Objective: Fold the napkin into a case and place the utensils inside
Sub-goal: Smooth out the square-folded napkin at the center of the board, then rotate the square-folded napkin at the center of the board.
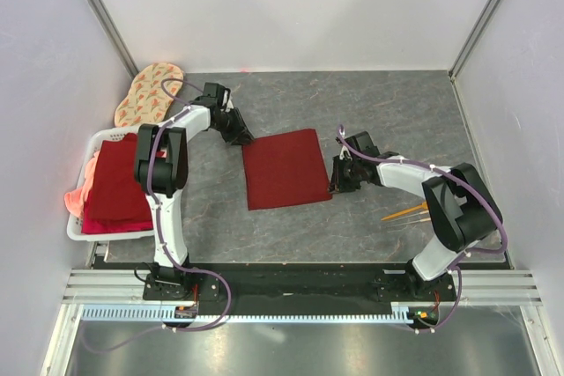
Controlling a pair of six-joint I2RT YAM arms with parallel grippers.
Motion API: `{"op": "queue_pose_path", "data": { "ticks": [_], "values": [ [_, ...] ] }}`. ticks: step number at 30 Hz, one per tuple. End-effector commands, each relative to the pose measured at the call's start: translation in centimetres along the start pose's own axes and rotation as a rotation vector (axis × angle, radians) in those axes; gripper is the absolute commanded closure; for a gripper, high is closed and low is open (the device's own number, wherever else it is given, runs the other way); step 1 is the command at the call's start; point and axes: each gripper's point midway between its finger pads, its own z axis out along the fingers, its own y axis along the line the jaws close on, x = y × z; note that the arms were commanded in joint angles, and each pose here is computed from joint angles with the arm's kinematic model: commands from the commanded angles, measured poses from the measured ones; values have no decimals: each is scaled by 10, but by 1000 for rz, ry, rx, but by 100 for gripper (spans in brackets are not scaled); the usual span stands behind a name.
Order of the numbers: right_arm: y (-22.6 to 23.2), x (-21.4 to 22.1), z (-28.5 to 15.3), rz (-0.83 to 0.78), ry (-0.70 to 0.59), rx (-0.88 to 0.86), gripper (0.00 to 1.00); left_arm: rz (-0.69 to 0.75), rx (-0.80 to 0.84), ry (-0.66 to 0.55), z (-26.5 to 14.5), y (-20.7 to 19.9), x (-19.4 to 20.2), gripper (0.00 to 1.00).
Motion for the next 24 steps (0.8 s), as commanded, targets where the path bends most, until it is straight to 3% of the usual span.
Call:
{"op": "queue_pose_path", "data": {
  "ticks": [1,5,13,16,18,20,24],
  "values": [
    [-29,-2,9,-10,-15,133,86,71,-109,-49,-3,28,-22,67],
    [-58,-12,7,-15,-29,284,86,85,-63,-50,-15,9,-25,68],
    [-34,-42,-8,-121,-58,271,80,146,66,-97,-67,-50,0,61],
    [-31,-56,-29,-144,-95,343,75,193,116,-131,-91,-77,12,60],
    [-24,-66,-46,-133,-143,349,64,206,131,-158,-100,-87,12,61],
    [-12,-72,-57,-129,-180,315,54,210,140,-161,-98,-92,11,62],
    [34,-71,-56,-93,-193,133,49,177,105,-82,-59,-78,16,71]
  ]
}}
